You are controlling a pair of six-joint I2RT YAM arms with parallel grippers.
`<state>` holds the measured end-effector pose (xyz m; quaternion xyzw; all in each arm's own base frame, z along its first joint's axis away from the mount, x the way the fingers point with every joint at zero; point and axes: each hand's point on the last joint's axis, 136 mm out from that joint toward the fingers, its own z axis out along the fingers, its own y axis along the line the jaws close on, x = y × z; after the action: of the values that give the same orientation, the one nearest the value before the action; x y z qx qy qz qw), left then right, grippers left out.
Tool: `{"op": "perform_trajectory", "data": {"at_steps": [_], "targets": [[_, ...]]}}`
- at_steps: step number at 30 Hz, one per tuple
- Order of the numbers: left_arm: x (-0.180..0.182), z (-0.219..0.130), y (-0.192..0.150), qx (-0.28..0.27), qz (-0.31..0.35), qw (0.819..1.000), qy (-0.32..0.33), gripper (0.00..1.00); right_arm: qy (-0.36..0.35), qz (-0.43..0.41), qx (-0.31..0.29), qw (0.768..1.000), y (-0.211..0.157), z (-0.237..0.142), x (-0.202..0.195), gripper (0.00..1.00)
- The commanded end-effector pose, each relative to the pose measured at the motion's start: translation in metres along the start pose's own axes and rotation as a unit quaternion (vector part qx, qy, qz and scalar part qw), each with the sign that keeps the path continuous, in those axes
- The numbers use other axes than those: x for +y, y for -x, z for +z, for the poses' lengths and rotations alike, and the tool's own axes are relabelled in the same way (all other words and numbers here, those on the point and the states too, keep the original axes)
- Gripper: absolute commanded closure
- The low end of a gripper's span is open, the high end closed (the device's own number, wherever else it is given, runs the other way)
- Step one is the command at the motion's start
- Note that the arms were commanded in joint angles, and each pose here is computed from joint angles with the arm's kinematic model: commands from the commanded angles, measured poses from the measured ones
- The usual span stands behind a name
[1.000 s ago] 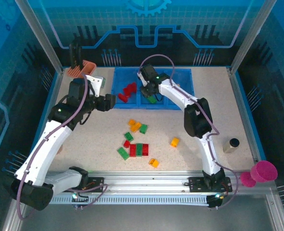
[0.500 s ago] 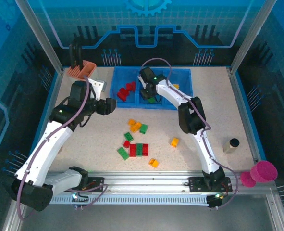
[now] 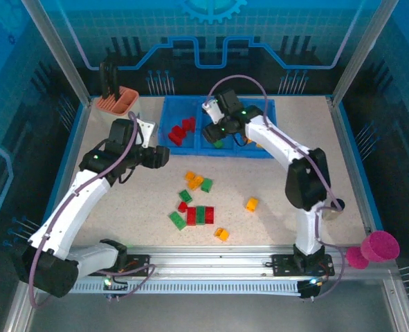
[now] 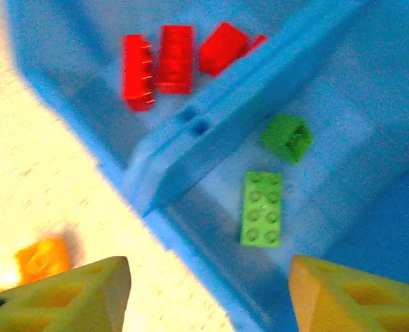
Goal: Sort the legos into containers by color
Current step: Place the lego in the container, then pick up the lego from the center of the table.
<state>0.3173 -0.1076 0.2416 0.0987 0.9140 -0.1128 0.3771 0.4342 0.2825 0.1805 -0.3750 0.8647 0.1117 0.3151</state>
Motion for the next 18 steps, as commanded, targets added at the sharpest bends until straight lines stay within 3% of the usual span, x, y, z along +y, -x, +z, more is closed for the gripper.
{"op": "perform_trajectory", "data": {"at_steps": [1,4,8,13,18], "targets": [[-0.001,0.003,-0.005,0.004,0.013,1.0,-0.011,0.24,0.104,-0.125,0.002,0.987,-0.024,-0.004,0.049,0.34],[0.0,0.001,-0.006,0.001,0.017,1.0,-0.009,0.23,0.169,-0.179,0.016,0.969,-0.053,-0.014,0.077,0.31],[0.002,-0.002,-0.008,-0.003,0.021,1.0,-0.003,0.23,0.201,-0.209,0.037,0.956,-0.078,-0.014,0.101,0.26],[0.004,-0.006,-0.009,-0.007,0.023,1.0,0.002,0.22,0.194,-0.237,0.079,0.949,-0.106,0.007,0.12,0.24],[0.004,-0.009,-0.009,-0.013,0.023,1.0,0.004,0.21,0.175,-0.204,0.13,0.954,-0.121,0.024,0.127,0.2]]}}
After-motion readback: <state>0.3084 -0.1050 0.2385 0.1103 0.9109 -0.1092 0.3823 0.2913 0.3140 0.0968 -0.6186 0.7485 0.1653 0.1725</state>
